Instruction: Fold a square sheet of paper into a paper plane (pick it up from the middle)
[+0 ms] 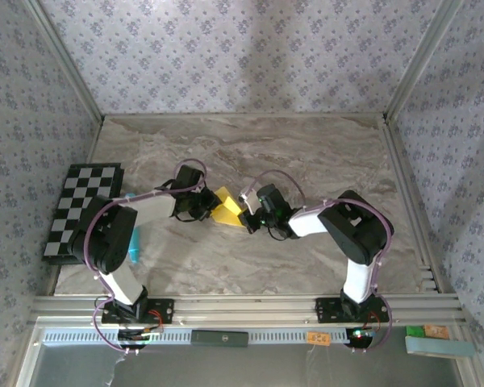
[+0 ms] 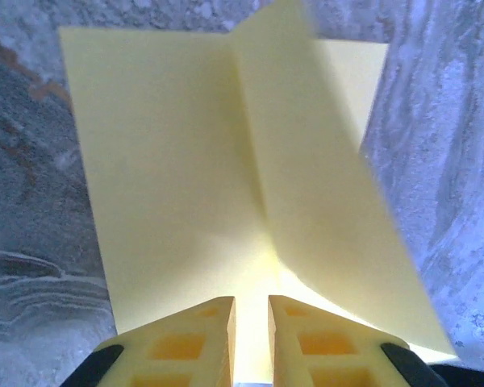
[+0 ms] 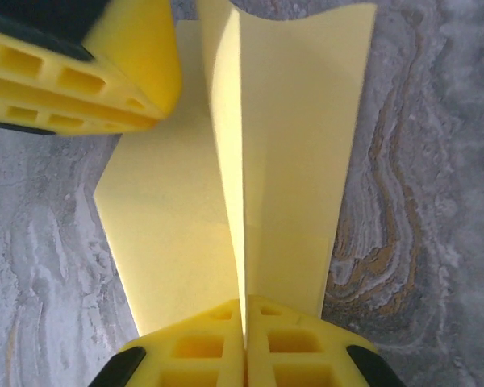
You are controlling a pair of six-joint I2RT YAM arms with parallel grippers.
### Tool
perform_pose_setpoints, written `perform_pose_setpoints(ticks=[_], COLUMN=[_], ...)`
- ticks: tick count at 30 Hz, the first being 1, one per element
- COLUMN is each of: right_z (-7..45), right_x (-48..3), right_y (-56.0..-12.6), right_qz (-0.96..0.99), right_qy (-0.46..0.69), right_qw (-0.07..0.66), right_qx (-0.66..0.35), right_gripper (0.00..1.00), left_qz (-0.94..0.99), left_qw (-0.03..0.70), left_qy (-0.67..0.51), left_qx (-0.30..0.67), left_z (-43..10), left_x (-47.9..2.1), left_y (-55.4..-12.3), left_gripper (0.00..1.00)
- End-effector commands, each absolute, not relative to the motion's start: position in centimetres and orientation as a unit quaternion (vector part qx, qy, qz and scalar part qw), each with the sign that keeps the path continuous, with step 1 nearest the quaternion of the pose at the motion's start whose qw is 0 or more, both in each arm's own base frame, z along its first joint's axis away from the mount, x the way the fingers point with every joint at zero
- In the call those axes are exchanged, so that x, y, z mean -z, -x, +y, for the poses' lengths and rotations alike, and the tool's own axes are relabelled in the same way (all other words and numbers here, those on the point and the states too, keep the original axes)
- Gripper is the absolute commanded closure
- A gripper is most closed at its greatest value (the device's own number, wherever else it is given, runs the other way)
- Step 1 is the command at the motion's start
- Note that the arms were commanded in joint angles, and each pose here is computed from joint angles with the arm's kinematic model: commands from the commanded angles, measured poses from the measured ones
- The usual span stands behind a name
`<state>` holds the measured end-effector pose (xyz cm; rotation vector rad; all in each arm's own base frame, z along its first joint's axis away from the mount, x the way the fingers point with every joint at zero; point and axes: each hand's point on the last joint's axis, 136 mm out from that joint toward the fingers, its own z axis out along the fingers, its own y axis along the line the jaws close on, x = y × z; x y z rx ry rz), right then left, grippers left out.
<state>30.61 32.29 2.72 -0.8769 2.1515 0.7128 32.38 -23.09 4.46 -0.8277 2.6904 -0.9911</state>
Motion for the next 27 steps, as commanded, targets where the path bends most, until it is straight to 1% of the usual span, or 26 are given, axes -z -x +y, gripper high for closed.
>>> perform_pose_setpoints(ticks=[1, 11, 19, 24, 27], right_z=[32.7, 32.9, 32.7, 32.6, 32.6], right_x=[-2.2, -1.7, -1.2, -0.9, -0.8], right_y=[-30.3, -30.3, -30.3, -30.2, -30.3], right_qz=[0.837, 0.848, 0.858, 0.864, 0.866], right_qy=[0.321, 0.302, 0.29, 0.282, 0.278], right_qw=[0.323, 0.294, 0.275, 0.262, 0.255], right_qx=[-0.304, -0.322, -0.324, -0.325, -0.327], right_gripper=[0.93, 0.93, 0.93, 0.93, 0.93], left_qz=[0.898, 0.895, 0.894, 0.894, 0.894], left_qw=[0.085, 0.081, 0.078, 0.076, 0.077], left_qy=[0.267, 0.255, 0.249, 0.246, 0.243], left_qx=[0.339, 0.357, 0.364, 0.366, 0.369], left_z=[-23.2, -24.1, -24.6, -24.8, -25.0], left_x=[-4.9, -4.9, -4.6, -4.3, -4.2], left_y=[-32.0, -31.6, -31.7, -31.8, -31.8], left_gripper=[0.81, 0.75, 0.73, 0.68, 0.64])
